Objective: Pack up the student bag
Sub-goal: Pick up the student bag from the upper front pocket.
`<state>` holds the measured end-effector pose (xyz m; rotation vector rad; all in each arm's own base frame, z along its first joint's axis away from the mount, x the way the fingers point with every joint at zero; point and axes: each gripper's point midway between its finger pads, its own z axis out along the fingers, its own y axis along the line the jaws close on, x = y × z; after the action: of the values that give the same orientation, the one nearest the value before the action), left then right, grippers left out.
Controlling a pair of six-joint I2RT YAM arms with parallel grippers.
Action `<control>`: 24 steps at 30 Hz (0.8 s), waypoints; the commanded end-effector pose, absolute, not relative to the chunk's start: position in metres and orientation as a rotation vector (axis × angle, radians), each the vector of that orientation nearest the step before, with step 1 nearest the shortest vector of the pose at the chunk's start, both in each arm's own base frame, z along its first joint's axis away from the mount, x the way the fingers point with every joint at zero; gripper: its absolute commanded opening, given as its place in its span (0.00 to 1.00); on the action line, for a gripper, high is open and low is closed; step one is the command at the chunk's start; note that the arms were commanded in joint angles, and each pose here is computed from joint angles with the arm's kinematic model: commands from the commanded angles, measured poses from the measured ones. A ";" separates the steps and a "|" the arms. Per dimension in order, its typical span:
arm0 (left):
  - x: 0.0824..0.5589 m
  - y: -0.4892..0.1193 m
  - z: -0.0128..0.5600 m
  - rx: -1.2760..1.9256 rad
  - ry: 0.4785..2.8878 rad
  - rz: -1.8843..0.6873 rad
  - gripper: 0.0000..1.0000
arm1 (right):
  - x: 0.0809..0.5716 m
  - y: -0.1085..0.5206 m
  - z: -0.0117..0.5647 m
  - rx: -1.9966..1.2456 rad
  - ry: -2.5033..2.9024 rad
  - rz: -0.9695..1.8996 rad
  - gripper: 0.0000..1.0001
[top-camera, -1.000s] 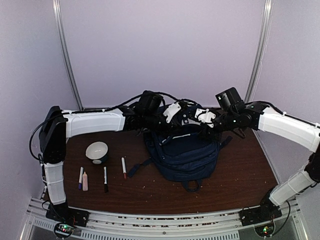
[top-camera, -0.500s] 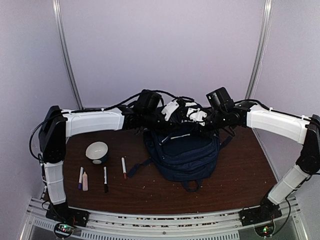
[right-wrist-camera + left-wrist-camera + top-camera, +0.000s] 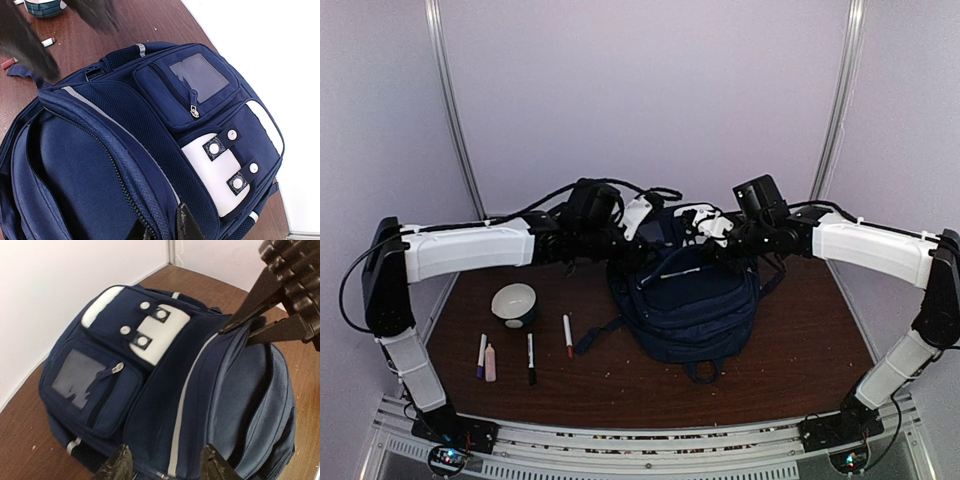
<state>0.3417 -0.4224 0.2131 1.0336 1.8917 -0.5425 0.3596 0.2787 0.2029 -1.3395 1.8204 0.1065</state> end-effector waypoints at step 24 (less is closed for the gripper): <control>0.275 -0.234 0.086 -0.056 2.740 -0.189 0.32 | 0.352 0.287 0.209 -1.325 1.786 0.185 0.16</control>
<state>0.2687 -0.2336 0.0928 0.0749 2.6803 -0.1289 0.3534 0.2818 0.1971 -1.3506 1.8184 0.1514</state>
